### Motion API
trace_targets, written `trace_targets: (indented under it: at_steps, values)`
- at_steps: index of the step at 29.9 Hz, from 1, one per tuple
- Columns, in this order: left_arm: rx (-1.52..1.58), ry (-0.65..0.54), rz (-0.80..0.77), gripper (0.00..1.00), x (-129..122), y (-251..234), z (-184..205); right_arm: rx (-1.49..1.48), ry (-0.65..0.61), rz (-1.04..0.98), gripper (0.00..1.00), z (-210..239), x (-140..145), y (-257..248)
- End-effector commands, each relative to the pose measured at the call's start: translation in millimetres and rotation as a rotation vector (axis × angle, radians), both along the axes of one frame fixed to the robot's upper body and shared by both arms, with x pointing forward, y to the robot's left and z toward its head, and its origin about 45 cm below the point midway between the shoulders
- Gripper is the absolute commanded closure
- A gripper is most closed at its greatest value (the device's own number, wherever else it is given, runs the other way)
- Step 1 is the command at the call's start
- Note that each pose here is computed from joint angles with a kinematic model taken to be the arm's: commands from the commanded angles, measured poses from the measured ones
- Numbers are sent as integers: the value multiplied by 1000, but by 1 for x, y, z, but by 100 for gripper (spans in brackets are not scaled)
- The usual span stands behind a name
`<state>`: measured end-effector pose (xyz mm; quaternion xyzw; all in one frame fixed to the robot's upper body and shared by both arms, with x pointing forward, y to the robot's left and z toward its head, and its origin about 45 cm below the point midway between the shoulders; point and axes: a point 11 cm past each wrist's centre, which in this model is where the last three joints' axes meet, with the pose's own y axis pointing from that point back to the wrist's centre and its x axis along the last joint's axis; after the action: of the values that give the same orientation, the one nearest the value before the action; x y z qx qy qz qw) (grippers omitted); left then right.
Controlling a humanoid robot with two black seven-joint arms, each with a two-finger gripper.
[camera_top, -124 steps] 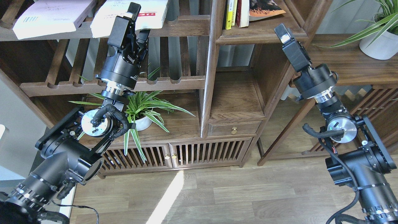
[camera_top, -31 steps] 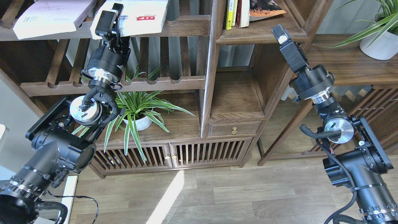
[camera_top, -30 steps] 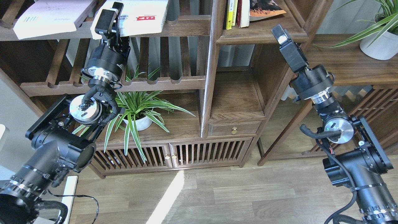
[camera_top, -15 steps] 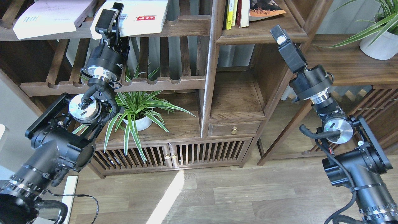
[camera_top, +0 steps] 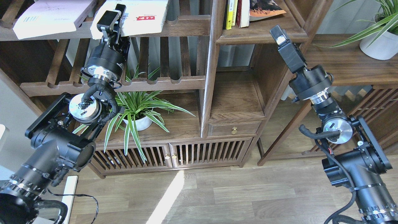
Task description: Organize books on shelf
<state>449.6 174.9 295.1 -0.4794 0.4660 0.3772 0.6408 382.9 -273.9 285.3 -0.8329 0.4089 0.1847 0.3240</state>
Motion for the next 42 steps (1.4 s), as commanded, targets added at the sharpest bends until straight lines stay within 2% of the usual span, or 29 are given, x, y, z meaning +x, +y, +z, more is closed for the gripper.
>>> trace_targets:
  at_steps: [1,4,11,15,18,24,28,34,42]
  values:
    - [-5,-5,3,53,0,1,2,1,0,0,4,0,0,0]
    - [-13,-13,5,61,0,1,4,3,2,4,4,-1,0,3]
    - [-18,-13,11,64,-1,4,4,3,2,4,4,-1,0,3]
    - [-22,-15,15,73,-1,5,4,3,3,4,4,-1,0,2]
    - [-37,-48,9,82,-3,5,8,3,3,4,4,-1,0,2]
    - [-50,-71,6,84,-4,4,11,2,6,6,4,-2,0,3]
    - [-78,-134,-7,94,-7,4,17,14,19,11,4,-8,-2,7]
    - [-101,-220,-48,94,-16,0,20,45,43,38,6,-17,-2,24]
    - [-24,-227,-86,97,-34,5,9,59,51,52,6,-19,-1,33]
